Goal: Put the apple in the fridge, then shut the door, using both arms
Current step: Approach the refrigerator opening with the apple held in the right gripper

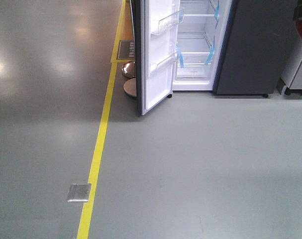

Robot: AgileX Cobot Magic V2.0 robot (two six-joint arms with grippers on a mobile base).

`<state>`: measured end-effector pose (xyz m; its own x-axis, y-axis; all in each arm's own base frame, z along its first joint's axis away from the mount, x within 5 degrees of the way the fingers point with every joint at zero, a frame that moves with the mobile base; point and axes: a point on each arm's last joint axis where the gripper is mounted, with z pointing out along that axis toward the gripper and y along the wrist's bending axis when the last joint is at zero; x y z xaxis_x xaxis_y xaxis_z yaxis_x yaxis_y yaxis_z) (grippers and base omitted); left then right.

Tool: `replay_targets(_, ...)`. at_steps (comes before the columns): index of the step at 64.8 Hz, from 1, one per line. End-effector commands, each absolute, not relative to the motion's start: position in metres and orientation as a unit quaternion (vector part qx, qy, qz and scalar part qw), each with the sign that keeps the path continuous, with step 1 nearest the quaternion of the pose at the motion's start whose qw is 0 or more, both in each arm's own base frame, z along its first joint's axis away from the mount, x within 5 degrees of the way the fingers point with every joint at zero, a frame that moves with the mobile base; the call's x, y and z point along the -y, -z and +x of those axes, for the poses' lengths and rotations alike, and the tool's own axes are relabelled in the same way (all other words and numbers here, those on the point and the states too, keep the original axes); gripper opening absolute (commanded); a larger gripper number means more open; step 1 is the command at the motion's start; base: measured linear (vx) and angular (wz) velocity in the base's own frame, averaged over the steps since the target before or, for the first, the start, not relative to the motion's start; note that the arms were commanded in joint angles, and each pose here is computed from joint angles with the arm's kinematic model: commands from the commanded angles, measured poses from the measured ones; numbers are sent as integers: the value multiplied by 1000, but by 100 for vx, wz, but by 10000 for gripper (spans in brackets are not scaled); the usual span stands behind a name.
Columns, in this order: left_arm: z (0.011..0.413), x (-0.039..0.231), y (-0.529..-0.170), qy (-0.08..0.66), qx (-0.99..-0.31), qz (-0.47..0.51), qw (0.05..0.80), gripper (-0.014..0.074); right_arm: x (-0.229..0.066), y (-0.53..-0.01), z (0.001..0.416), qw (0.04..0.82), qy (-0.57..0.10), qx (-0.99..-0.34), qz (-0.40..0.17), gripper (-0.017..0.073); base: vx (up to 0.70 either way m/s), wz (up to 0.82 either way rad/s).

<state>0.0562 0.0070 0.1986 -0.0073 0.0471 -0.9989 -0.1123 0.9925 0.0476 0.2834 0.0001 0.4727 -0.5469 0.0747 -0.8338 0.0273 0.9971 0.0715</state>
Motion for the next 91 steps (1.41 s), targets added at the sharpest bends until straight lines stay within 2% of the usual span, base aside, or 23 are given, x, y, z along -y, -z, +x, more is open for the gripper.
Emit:
replay_targets(1,56,-5,-196,-44,-688,-21,724,-6,1,-495,274,531,-25,-847,29,102,18,-1)
replay_targets(91,56,-5,-196,-44,-688,-21,724,-6,1,-495,274,531,-25,-847,29,102,14,-2)
